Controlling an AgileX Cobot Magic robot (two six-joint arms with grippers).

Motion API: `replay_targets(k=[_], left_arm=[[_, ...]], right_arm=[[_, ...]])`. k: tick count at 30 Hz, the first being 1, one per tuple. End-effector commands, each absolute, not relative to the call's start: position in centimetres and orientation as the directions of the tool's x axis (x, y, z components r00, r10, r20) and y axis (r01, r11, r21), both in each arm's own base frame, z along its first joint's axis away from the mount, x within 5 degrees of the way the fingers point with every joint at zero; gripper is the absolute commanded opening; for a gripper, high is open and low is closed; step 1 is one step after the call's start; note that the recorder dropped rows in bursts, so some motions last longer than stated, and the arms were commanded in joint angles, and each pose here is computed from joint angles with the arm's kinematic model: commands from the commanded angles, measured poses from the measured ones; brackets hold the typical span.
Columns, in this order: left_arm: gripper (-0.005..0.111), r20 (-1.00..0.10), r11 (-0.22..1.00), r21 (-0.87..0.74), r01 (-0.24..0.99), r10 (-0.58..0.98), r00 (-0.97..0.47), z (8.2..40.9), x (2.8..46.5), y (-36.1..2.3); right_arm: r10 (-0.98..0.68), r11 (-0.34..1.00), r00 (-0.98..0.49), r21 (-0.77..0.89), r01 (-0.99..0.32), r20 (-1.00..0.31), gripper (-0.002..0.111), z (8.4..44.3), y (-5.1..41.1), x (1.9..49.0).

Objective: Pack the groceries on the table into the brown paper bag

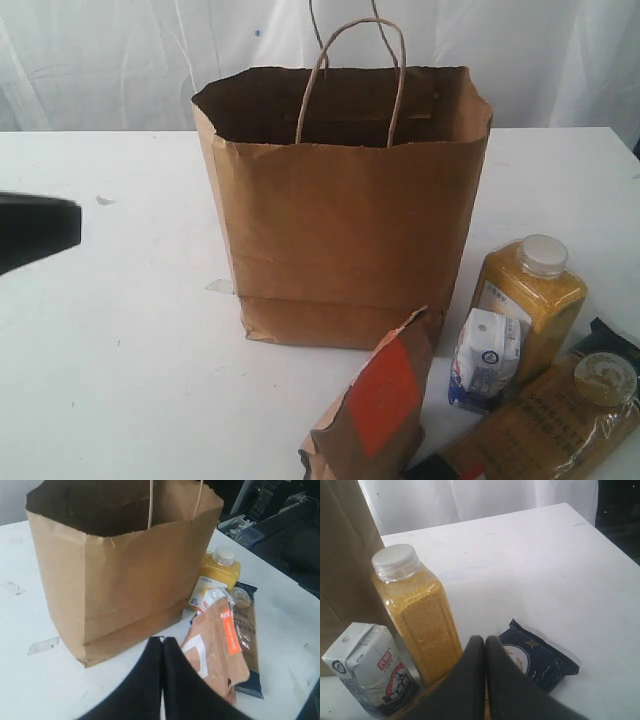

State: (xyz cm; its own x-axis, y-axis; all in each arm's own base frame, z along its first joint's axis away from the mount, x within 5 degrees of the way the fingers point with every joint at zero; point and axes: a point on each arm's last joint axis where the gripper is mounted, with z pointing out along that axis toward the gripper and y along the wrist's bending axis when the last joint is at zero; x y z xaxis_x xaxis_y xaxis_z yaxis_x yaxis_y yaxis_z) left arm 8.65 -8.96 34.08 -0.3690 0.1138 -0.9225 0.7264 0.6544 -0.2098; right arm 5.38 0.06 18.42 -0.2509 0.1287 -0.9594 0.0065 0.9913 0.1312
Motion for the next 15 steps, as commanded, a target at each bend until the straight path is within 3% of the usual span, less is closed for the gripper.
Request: replay_targets(k=[1, 6, 13, 15], left_arm=[[0.000, -0.909, 0.640, -0.271, 0.719, 0.076, -0.410, 31.8, 7.3, -8.4], [0.000, -0.859, 0.600, -0.385, 0.701, 0.044, -0.510, 29.9, 6.4, -8.5], [0.000, -0.855, 0.599, -0.381, 0.705, 0.062, -0.515, 29.7, 6.3, -8.5], [0.000, -0.880, 0.629, -0.370, 0.683, -0.001, -0.476, 30.2, 6.9, -8.3]], right_arm=[[0.131, 0.991, -0.245, 0.133, 0.011, -0.961, 0.000, 18.3, 0.0, 5.4], [0.131, 0.991, -0.245, 0.133, 0.011, -0.961, 0.000, 18.3, 0.0, 5.4], [0.131, 0.991, -0.245, 0.133, 0.011, -0.961, 0.000, 18.3, 0.0, 5.4], [0.131, 0.991, -0.245, 0.133, 0.011, -0.961, 0.000, 18.3, 0.0, 5.4]])
